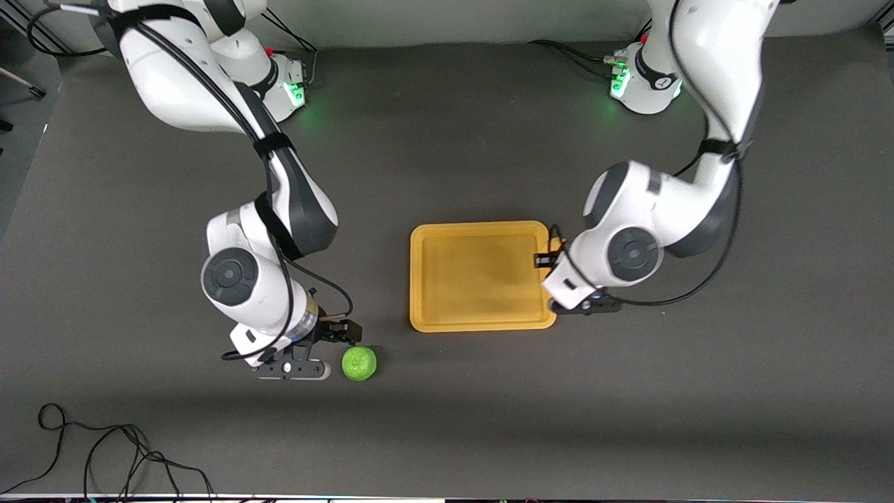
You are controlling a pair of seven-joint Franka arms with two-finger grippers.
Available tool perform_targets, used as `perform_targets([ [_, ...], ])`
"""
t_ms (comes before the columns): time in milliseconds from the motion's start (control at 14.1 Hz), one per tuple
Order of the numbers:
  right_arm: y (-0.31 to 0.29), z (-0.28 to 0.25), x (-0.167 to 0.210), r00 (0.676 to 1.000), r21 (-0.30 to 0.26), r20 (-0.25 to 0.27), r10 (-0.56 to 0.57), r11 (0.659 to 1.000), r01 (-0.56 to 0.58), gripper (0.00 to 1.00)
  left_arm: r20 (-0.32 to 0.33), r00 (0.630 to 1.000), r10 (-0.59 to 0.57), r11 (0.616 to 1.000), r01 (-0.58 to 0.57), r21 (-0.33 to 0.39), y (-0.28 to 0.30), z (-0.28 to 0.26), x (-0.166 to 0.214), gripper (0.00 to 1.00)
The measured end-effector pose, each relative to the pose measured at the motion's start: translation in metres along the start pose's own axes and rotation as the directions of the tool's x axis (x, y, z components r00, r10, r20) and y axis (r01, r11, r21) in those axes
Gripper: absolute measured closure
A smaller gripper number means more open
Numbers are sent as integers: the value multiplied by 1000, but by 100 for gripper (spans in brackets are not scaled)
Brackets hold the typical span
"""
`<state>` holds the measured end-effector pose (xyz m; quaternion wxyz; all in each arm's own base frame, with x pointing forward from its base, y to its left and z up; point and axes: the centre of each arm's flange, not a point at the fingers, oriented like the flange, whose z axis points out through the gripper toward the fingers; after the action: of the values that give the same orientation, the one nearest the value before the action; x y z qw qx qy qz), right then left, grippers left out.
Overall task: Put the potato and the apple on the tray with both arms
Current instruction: 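Grasp the potato with the left gripper while the right gripper grasps the apple, then place the potato on the tray with the left gripper while the right lifts apple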
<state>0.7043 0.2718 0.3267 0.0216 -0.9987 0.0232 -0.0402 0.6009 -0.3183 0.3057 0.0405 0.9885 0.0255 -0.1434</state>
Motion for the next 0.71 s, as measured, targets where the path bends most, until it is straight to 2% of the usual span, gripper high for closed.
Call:
perform_targets([
  [355,0,67,2,1000,6,-19,1,1000,-1,0,-68,998,-8,999,6,-32,29,44,23,44],
  [709,0,116,-1,999,14,-36,-1,1000,2,0,-71,997,22,999,-20,29,36,64,21,44],
])
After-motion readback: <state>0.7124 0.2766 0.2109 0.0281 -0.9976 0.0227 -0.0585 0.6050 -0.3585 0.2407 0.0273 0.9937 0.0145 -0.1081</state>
